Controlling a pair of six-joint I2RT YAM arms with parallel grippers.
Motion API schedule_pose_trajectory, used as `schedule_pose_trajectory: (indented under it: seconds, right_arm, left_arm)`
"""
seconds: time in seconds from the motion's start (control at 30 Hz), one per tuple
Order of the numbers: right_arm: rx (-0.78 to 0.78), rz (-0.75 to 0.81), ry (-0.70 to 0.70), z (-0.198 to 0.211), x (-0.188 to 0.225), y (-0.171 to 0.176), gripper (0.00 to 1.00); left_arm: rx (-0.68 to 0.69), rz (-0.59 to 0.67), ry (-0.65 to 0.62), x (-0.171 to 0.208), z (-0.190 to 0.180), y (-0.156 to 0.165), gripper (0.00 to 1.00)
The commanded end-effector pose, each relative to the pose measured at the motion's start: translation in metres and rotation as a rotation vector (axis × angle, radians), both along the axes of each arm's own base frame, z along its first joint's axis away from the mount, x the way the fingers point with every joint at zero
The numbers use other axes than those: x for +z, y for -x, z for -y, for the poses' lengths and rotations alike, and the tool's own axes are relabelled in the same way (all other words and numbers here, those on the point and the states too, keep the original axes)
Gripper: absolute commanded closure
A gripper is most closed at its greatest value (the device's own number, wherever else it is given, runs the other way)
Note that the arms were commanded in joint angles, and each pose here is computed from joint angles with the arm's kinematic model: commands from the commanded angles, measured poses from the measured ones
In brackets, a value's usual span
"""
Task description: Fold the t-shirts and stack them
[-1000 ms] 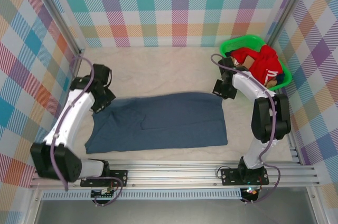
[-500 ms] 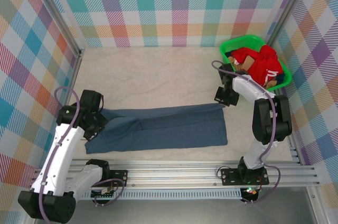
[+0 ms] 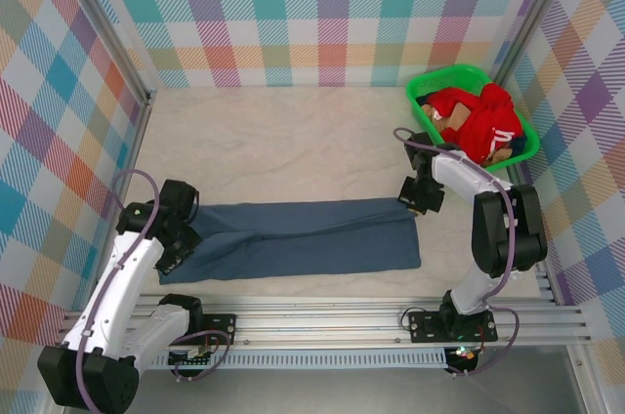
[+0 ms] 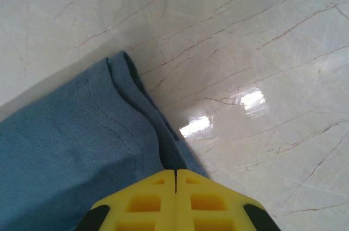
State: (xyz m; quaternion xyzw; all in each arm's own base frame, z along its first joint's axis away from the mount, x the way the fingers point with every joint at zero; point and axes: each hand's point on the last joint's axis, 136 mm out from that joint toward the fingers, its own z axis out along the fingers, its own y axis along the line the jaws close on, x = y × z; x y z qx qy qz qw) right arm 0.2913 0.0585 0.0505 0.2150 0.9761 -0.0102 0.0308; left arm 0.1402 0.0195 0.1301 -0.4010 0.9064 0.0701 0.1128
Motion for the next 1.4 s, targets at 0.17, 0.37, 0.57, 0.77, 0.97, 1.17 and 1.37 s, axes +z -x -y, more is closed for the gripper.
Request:
schedule_pose_trajectory:
  seconds: [0.17, 0.37, 0.57, 0.77, 0.97, 1.17, 1.37]
  right_arm:
    - [-0.023, -0.04, 0.003, 0.0, -0.004, 0.015, 1.0]
    - [-0.035, -0.045, 0.007, 0.001, -0.002, 0.019, 0.95]
    - [-0.063, 0.067, 0.035, 0.011, 0.026, 0.021, 0.66]
    - [-0.016, 0.168, -0.134, -0.019, 0.035, 0.004, 0.7]
    - [0.035, 0.164, -0.289, -0.058, 0.02, -0.014, 0.76]
    - [0.033, 0.083, -0.314, -0.068, -0.005, -0.023, 0.77]
    - [0.045, 0.065, -0.338, -0.075, -0.013, -0.032, 0.77]
  left_arm:
    - [0.05, 0.014, -0.065, -0.009, -0.009, -0.008, 1.0]
    - [0.042, 0.009, -0.066, -0.011, -0.007, -0.013, 1.0]
    - [0.051, 0.072, -0.055, 0.005, -0.006, -0.018, 0.63]
    - [0.024, 0.157, -0.063, 0.037, -0.004, -0.057, 0.56]
    - [0.089, 0.18, 0.152, 0.011, -0.016, -0.128, 0.56]
    - [0.112, 0.136, 0.201, -0.026, -0.049, -0.16, 0.57]
    - [0.146, 0.107, 0.22, -0.05, -0.059, -0.152, 0.62]
